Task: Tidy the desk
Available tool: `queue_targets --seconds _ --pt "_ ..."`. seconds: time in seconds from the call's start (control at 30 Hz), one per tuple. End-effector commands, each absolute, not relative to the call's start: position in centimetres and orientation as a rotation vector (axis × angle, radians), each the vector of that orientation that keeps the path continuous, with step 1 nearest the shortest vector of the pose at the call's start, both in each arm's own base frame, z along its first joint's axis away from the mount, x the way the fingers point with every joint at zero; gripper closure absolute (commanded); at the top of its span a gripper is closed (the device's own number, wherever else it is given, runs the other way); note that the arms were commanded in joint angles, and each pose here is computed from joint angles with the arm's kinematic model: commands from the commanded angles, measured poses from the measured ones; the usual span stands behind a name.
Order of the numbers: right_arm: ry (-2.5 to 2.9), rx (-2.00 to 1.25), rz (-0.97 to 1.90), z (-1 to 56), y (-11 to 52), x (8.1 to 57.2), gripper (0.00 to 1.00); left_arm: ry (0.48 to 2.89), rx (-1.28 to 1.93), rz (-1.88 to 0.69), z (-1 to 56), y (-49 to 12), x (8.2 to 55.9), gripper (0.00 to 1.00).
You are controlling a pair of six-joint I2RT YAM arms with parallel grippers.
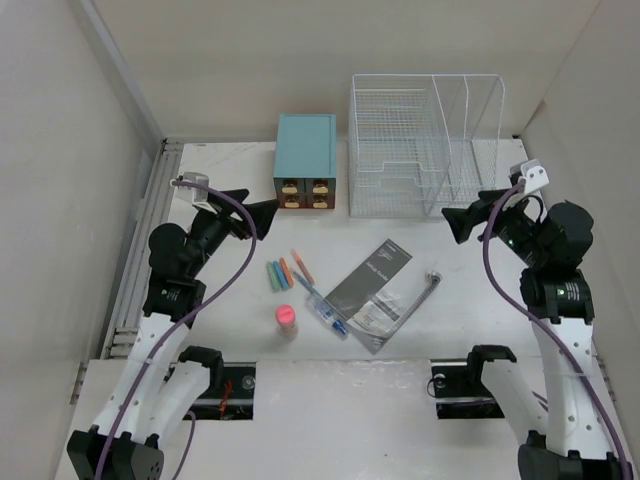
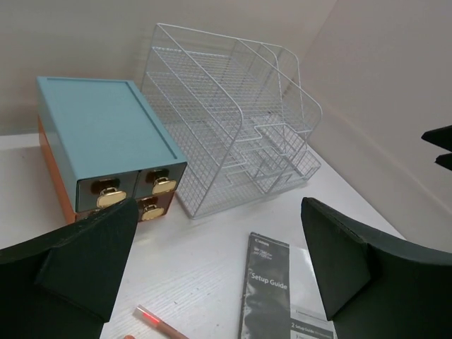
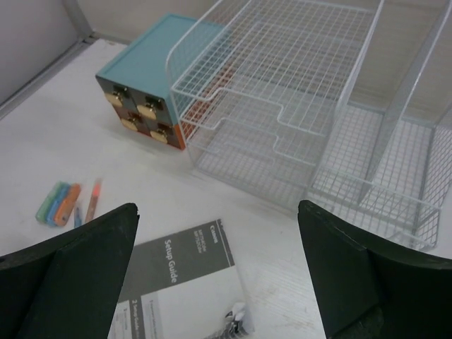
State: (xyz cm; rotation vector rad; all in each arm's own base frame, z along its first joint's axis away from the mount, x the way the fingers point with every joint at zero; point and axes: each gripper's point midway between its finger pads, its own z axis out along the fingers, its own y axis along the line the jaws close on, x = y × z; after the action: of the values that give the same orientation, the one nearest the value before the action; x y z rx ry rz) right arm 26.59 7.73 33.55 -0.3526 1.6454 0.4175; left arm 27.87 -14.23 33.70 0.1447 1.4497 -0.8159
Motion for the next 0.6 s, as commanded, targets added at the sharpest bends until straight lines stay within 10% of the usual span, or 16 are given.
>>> queue_targets --seconds 0.0,0.57 --pt "1.605 -0.327 0.432 35.2 7.6 26.7 0.00 1.399 0.165 -0.855 35.3 -14.7 27.2 0.00" --pt "1.851 -0.266 0.326 28.7 5.1 28.7 0.05 1.419 0.261 -0.925 34.8 -16.6 26.2 0.00"
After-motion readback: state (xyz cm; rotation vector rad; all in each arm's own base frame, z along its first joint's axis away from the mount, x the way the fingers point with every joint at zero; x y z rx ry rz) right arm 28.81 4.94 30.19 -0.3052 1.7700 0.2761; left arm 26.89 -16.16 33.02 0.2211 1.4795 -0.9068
